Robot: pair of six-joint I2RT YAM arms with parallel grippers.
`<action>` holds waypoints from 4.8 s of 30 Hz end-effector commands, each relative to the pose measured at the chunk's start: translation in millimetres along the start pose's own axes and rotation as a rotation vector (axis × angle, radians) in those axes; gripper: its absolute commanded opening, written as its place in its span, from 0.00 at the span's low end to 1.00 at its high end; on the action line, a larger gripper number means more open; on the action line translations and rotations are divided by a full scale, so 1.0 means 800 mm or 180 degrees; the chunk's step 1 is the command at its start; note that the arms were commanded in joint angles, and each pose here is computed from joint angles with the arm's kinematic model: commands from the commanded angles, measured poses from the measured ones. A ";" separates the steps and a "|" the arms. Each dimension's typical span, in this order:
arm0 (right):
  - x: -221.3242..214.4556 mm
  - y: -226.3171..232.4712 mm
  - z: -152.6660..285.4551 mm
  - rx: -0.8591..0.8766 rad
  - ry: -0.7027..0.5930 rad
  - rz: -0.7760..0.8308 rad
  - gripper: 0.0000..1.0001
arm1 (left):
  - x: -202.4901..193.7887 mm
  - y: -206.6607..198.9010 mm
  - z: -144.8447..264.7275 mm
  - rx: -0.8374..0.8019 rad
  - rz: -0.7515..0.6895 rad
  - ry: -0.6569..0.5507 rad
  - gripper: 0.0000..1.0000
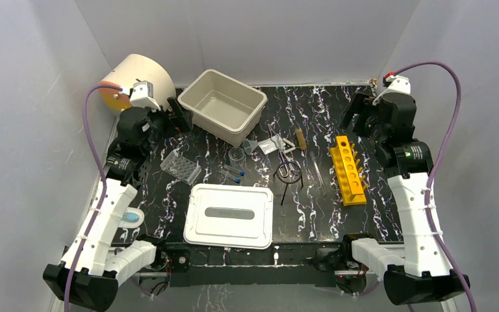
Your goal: Organize the chemistry lab equipment
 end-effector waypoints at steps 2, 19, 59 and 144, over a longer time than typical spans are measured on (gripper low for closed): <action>-0.007 -0.018 0.004 -0.0378 0.0258 -0.0180 0.91 | 0.012 -0.014 0.002 -0.0249 -0.0040 -0.0163 0.98; -0.216 -0.098 0.069 -0.1712 0.1975 -0.0965 0.81 | -0.080 -0.040 0.000 -0.0699 0.0533 0.0443 0.98; -0.205 -0.170 -0.162 -0.1924 0.1335 0.0263 0.73 | -0.086 -0.047 -0.021 -0.0807 0.0244 0.0622 0.98; -0.048 0.103 -0.094 0.0743 0.0683 -0.0729 0.24 | -0.071 -0.314 -0.055 -0.2377 0.0832 0.1318 0.98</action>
Point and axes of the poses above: each gripper's point midway between its finger pads, its own z axis back along the fingers, its own y axis along the line the jaws close on, x = y × z, the point moved 1 cm from there along z, back along the fingers, and after that the axes turned 7 degrees about -z, right-handed, at the moved point
